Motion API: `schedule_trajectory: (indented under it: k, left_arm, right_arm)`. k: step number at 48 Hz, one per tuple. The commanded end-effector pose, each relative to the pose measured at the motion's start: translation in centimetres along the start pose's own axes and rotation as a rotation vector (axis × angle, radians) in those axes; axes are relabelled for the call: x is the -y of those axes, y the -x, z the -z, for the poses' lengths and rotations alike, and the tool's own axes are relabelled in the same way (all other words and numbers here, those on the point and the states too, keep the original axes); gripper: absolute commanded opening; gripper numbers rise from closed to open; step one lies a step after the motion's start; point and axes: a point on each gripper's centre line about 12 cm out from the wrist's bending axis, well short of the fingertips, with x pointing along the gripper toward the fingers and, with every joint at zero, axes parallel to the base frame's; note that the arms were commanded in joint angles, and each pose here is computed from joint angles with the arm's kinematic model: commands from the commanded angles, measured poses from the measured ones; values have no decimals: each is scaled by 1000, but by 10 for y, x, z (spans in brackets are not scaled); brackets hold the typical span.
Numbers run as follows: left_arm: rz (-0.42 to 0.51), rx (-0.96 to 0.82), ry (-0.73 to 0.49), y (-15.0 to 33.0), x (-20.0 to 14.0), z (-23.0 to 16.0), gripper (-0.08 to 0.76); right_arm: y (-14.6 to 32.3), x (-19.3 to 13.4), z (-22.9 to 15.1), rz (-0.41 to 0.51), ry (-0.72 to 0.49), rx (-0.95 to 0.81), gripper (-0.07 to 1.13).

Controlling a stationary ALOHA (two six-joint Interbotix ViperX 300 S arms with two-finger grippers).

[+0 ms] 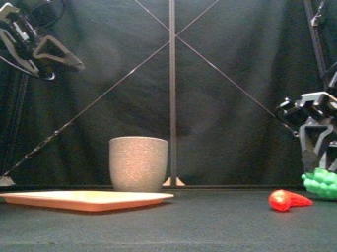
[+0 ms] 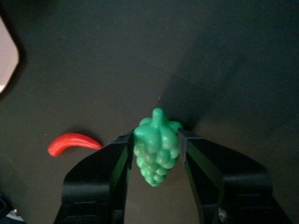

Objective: Pick the green grapes then place it in the grey bowl
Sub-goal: Place green grapes in the grey bowl

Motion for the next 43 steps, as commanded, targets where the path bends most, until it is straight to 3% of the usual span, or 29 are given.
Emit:
schedule_trajectory:
  k: [1,24,43]
  left_arm:
    - [1,11,0,-1,0,-5,93]
    - [-2,-5,3,-1,0,2,93]
    - [-11,-6,12,-1,-2,4,93]
  right_arm:
    - [1,-12,-5,-30,15,15,635]
    - [-15,-13,-2,3,49,-12,608]
    - [-2,-67,-39,-119,193,108,602]
